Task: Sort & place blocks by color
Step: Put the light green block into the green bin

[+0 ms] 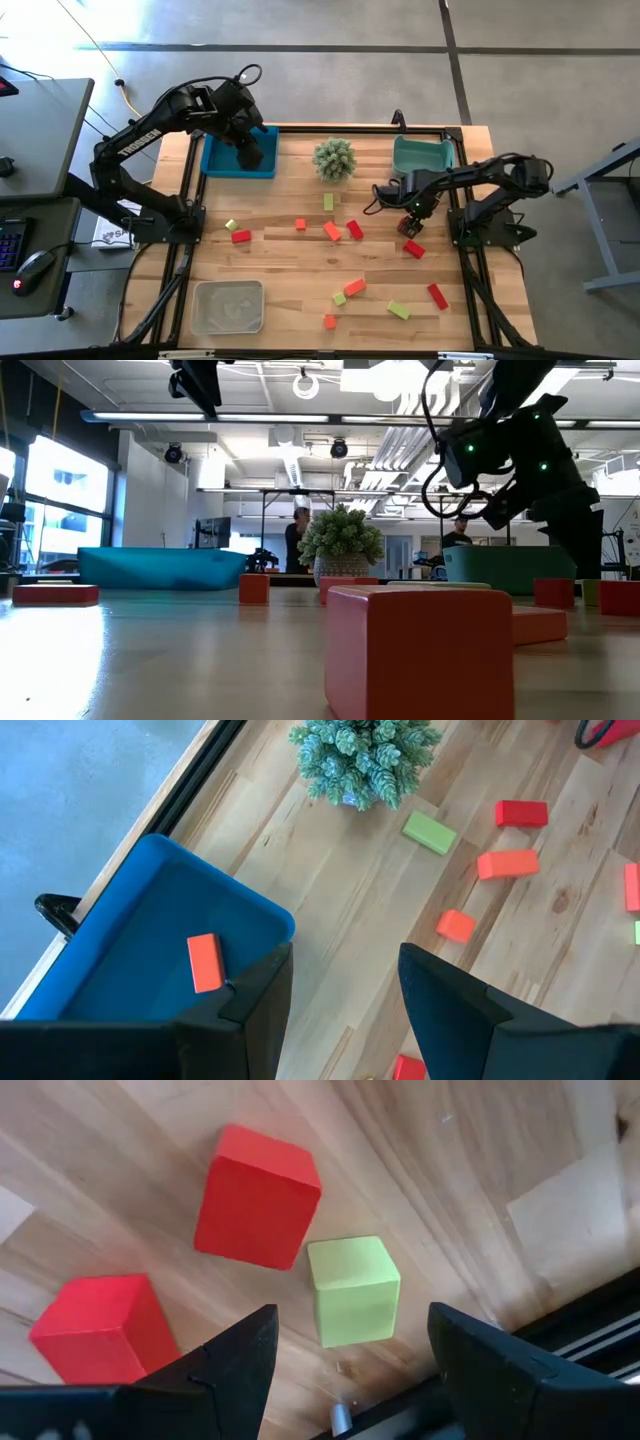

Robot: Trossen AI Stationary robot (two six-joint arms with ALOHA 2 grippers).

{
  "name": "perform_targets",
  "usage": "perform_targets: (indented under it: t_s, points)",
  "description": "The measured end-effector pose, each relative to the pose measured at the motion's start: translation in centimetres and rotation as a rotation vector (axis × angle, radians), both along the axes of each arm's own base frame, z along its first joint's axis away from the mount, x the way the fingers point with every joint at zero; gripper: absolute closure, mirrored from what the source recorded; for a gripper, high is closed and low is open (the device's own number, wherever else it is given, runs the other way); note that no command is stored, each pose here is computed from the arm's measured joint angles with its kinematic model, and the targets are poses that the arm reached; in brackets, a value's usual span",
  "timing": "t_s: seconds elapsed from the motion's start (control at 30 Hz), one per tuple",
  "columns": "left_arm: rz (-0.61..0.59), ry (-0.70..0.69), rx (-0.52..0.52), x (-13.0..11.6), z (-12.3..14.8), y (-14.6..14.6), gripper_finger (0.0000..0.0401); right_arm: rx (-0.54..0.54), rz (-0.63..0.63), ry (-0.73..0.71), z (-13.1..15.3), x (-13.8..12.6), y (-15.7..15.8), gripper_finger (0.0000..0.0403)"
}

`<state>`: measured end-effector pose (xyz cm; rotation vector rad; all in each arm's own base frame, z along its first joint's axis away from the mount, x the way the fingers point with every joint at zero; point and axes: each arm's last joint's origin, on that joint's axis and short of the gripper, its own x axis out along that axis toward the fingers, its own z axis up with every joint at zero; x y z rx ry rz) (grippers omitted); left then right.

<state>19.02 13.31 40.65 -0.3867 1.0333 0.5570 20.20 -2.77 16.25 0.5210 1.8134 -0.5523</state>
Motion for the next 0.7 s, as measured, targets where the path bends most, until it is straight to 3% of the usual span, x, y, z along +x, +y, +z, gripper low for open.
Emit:
perform_targets:
  t_s: [0.7]
  points:
    - [0.000,0.000,0.000,0.0,0.0,0.0,0.0229,0.041,0.018,0.113,-3.0,0.9,-0.7,0.0162]
